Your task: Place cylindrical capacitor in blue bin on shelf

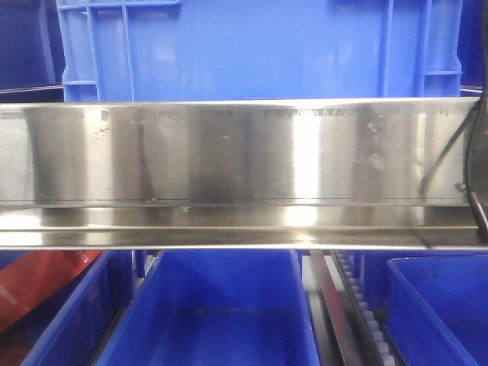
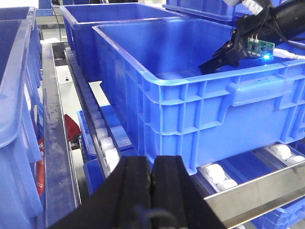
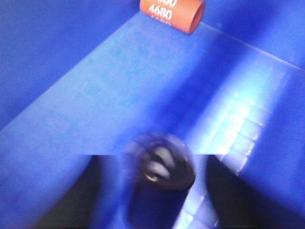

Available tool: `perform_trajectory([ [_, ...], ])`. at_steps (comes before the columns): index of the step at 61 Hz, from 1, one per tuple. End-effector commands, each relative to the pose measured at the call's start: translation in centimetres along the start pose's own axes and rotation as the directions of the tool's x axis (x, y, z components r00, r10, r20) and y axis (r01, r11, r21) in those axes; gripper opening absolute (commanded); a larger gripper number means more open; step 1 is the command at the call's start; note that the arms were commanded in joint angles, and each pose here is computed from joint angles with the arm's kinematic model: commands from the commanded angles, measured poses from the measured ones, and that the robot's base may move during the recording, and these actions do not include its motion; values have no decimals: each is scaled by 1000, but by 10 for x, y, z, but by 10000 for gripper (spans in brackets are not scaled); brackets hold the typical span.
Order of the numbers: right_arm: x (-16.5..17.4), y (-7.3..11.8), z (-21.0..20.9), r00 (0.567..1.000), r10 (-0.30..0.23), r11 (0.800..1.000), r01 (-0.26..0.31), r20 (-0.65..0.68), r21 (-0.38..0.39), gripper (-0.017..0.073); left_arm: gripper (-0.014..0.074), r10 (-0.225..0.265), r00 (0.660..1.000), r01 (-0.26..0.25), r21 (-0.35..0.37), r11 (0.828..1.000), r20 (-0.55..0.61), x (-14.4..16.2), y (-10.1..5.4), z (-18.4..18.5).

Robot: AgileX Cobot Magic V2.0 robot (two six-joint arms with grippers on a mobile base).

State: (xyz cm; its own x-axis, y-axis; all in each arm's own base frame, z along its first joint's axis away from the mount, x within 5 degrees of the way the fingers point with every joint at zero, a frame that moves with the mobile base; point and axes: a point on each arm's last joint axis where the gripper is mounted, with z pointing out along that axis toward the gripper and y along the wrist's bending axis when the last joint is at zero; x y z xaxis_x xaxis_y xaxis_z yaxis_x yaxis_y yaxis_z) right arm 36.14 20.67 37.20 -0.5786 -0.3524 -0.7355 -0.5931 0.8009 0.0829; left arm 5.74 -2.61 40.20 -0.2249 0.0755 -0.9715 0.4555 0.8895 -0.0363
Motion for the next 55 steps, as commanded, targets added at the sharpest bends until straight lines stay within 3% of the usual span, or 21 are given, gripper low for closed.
perform_trajectory([
  [1,-8,3,-11,1000,-4,1000,5,31,-11,557,-111,-15,1000,15,2,1000,17,-1,0,-2],
  [10,-18,6,-28,999,-17,1000,17,46,-20,561,-111,-15,1000,15,2,1000,17,-1,0,-2],
  [17,-28,11,-53,995,-30,999,32,92,-20,494,-111,-15,1000,15,2,1000,17,-1,0,-2],
  [24,-32,14,-85,987,-38,999,40,159,-11,301,-111,-15,1000,15,2,1000,17,-1,0,-2],
  [34,-28,17,-134,968,-56,998,52,245,24,-46,-111,-15,1000,15,2,1000,17,-1,0,-2],
  [39,-20,18,-159,952,-69,997,55,298,57,-146,-111,-15,1000,15,2,1000,17,-1,0,-2],
  [55,41,17,-210,906,-71,990,13,418,139,-144,-111,-14,1000,14,1,1000,17,-1,0,-2],
])
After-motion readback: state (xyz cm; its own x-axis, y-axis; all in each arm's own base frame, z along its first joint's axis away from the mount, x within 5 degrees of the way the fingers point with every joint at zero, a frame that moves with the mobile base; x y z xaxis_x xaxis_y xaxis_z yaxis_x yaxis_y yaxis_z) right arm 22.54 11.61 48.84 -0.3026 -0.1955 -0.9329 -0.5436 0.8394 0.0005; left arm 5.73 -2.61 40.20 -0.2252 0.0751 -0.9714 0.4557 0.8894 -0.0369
